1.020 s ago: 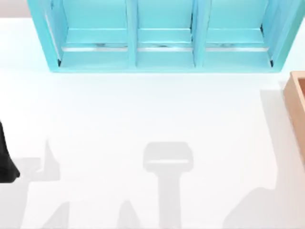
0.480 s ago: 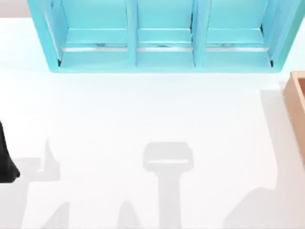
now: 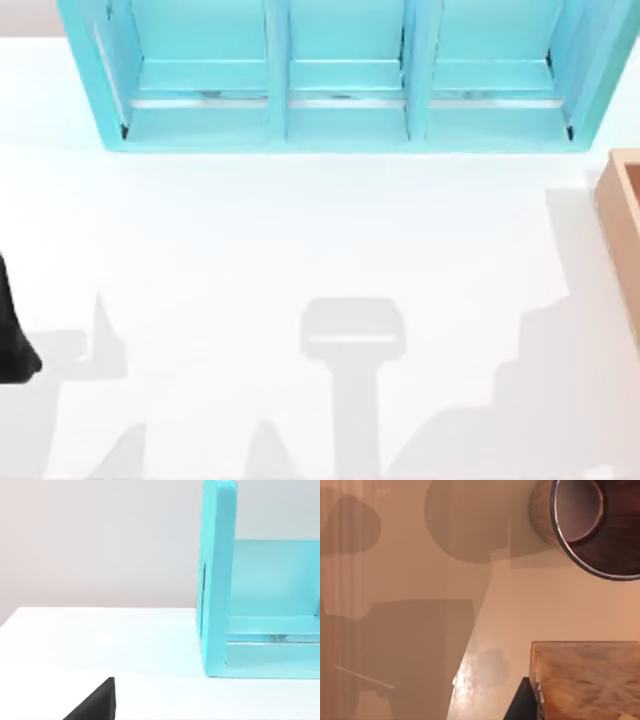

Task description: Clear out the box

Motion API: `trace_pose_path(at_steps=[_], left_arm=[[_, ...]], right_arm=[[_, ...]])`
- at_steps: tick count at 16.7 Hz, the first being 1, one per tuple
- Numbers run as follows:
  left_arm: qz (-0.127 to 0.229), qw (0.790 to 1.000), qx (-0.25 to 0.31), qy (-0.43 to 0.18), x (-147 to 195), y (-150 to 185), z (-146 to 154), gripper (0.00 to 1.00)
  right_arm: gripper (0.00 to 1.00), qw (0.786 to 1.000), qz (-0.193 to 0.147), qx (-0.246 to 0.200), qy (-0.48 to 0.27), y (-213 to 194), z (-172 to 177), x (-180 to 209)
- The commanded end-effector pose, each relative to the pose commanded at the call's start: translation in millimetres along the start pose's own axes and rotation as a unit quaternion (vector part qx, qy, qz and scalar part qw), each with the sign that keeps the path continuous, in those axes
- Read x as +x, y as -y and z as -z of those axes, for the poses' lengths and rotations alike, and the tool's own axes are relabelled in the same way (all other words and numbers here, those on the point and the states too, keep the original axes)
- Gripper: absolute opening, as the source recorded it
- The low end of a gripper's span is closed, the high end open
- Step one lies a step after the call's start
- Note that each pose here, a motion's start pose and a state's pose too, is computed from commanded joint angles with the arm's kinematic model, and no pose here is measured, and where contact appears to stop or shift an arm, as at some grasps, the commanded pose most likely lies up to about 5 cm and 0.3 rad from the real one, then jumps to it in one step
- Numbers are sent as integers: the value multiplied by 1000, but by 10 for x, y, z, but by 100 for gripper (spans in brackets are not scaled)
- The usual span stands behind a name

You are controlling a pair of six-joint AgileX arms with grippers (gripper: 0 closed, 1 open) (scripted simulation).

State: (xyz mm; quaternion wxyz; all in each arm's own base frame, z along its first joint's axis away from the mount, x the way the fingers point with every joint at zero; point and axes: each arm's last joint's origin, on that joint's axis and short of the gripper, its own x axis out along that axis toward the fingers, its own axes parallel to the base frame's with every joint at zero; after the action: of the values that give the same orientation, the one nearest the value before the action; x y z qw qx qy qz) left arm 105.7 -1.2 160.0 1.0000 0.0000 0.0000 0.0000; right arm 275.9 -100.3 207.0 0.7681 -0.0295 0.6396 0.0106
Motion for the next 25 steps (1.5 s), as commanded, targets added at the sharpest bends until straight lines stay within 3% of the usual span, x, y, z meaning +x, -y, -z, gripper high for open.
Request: trace_pose_path(at_steps=[2, 5, 9, 17, 21, 25], left_arm=[[0, 1000, 0, 0, 0, 0, 0, 100], [0, 1000, 0, 0, 0, 0, 0, 100], [0, 1000, 0, 0, 0, 0, 0, 100], [0, 1000, 0, 0, 0, 0, 0, 100], [0, 1000, 0, 0, 0, 0, 0, 100], [0, 1000, 0, 0, 0, 0, 0, 100]], right_arm=[[0, 1000, 3, -5, 15, 20, -64, -346], [0, 1000, 1, 8, -23, 5, -19, -618], [0, 996, -13, 33, -87, -39, 71, -590], [0, 996, -11, 28, -80, -178, -81, -513], [0, 998, -9, 11, -64, -775, -471, -259], [0, 999, -21, -20, -44, -1891, -646, -28]])
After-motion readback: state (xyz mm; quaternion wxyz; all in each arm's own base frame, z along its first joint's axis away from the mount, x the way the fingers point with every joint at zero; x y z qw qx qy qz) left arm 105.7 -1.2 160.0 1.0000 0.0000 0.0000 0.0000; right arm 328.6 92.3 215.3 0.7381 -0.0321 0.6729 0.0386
